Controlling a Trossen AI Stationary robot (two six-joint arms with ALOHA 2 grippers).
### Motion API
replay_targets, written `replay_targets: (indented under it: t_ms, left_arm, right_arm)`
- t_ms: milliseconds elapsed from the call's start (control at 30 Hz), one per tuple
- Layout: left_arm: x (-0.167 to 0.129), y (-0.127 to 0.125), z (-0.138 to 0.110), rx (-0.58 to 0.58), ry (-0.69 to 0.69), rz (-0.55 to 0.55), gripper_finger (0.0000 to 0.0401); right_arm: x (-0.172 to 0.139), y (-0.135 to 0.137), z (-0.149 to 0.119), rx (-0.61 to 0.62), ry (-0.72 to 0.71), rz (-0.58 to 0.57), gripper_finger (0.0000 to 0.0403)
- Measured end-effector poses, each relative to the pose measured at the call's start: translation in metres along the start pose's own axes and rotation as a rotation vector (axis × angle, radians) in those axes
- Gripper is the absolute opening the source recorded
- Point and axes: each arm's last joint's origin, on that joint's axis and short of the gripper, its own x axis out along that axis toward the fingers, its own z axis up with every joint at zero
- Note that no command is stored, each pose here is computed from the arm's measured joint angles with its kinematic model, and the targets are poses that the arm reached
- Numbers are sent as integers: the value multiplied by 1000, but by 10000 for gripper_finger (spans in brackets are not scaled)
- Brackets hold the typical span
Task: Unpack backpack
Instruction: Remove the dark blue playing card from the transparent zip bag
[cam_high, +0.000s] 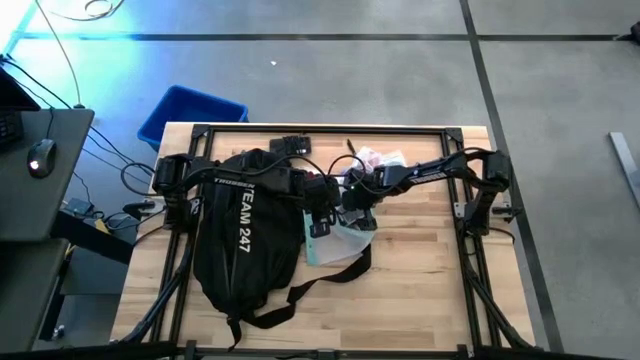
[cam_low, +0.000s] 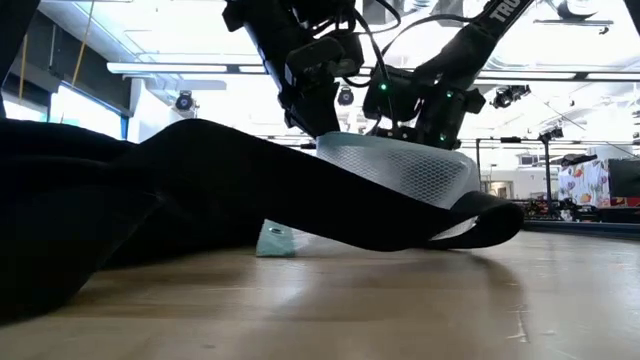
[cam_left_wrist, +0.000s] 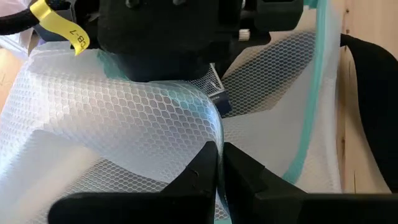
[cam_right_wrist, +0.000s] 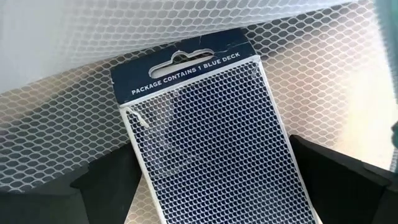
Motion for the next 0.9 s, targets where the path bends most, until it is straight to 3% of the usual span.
replay_targets:
  t_ms: [200,467,733,900]
  left_arm:
    - [0,1,0,0,-1,13,0]
    - [0,2,0,-37,-6,61,0]
    - [0,4,-4,-58,29,126,0]
    - [0,5,-6,-66,55,164,0]
  right_arm:
    - [1,6,1,53,10,-11,369]
    - [-3,18,5,244,9,-53,292]
    - [-44,27,5,408,-40,-59,290]
    - [-78,40,0,403,-47,3,290]
